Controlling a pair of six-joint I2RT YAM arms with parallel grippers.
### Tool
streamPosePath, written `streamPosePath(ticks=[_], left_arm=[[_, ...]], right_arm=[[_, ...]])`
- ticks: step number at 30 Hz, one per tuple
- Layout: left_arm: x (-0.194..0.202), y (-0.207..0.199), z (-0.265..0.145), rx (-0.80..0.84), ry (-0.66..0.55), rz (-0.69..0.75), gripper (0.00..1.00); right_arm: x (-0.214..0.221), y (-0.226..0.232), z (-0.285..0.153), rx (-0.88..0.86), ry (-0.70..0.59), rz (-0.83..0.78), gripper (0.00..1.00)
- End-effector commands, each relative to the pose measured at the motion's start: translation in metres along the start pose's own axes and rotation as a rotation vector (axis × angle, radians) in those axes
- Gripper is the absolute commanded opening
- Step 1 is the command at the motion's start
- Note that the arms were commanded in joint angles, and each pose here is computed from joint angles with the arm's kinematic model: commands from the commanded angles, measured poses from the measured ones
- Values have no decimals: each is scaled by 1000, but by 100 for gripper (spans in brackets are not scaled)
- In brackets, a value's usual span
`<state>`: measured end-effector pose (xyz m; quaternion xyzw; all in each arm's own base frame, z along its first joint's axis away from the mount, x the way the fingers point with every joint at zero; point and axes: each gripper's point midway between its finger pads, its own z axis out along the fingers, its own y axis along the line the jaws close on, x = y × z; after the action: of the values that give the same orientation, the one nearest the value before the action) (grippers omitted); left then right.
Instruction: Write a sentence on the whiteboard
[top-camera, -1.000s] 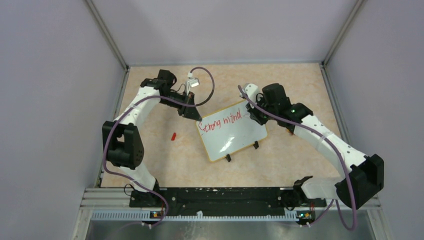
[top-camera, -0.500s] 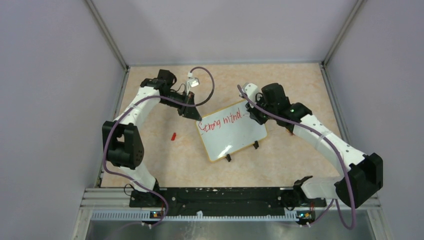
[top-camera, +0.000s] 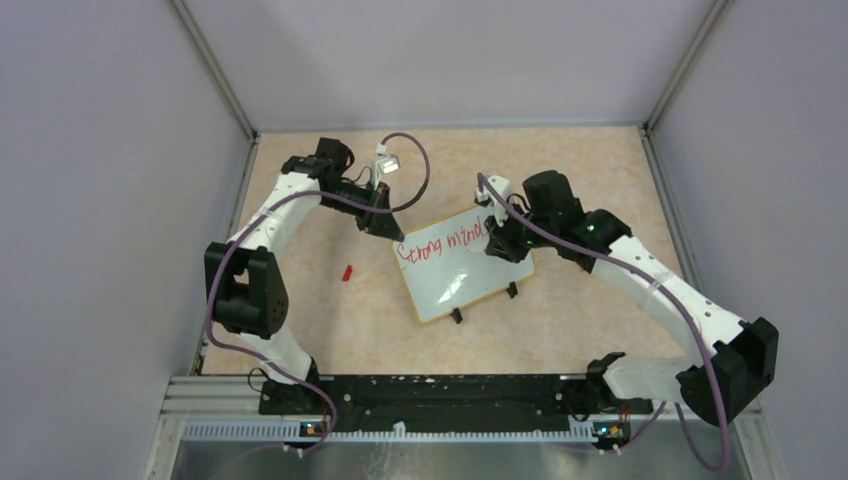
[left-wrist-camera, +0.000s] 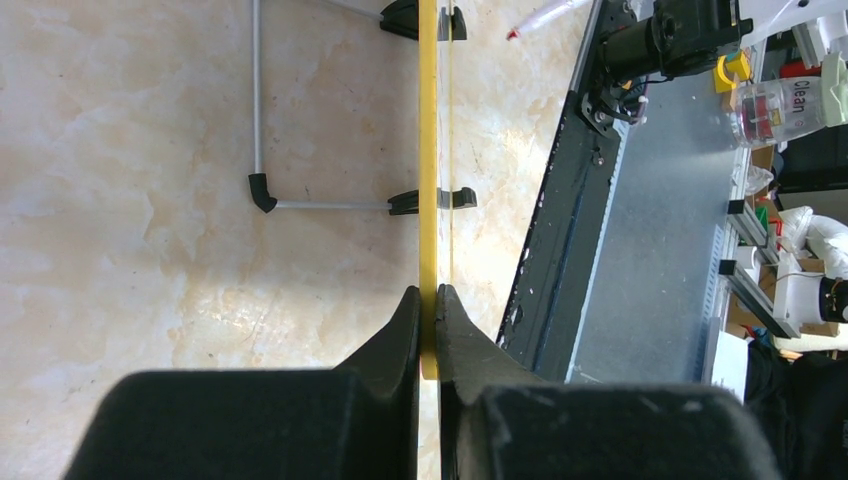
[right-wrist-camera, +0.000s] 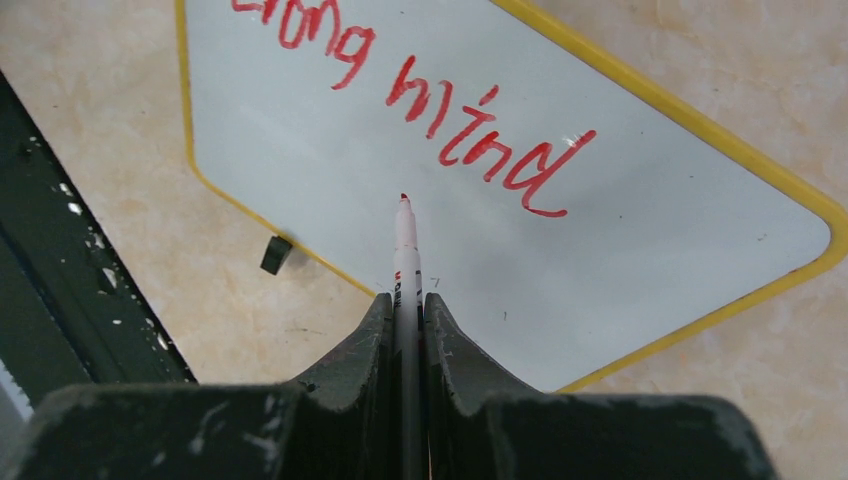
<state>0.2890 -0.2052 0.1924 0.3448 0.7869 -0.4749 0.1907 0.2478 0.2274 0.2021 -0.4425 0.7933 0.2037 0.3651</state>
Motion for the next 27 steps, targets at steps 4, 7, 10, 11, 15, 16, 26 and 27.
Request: streamPosePath(ticks=[4,7,10,11,15,16,26,27], left_arm=[[-9,-11,-10,-14,-17,63,29],[-3,-16,-11,-14,-17,62,39],[1,-20,-12,-6,-17,64,41],[3,-20,-11,-1,-18,63,42],[8,-17,-7,7,-18,50,40],[9,-15,-6,9,-17,43,39],[9,-8,0,24,-12,16,20],[9,-7,0,24,-10,12,18]], right_arm=[[-20,35,-1,-132,-110,-18,0],[-16,48,6,-178,-117,-39,0],[-17,58,9,-222,-129,-69,0],[-17,61,9,-232,-136,-75,0],[-21,65,15,-241,-171,-96,0],[-21,66,17,-241,-173,-100,0],[-31,71,33,-200,-238,-124,0],[-29,72,36,-201,-232,-129,0]])
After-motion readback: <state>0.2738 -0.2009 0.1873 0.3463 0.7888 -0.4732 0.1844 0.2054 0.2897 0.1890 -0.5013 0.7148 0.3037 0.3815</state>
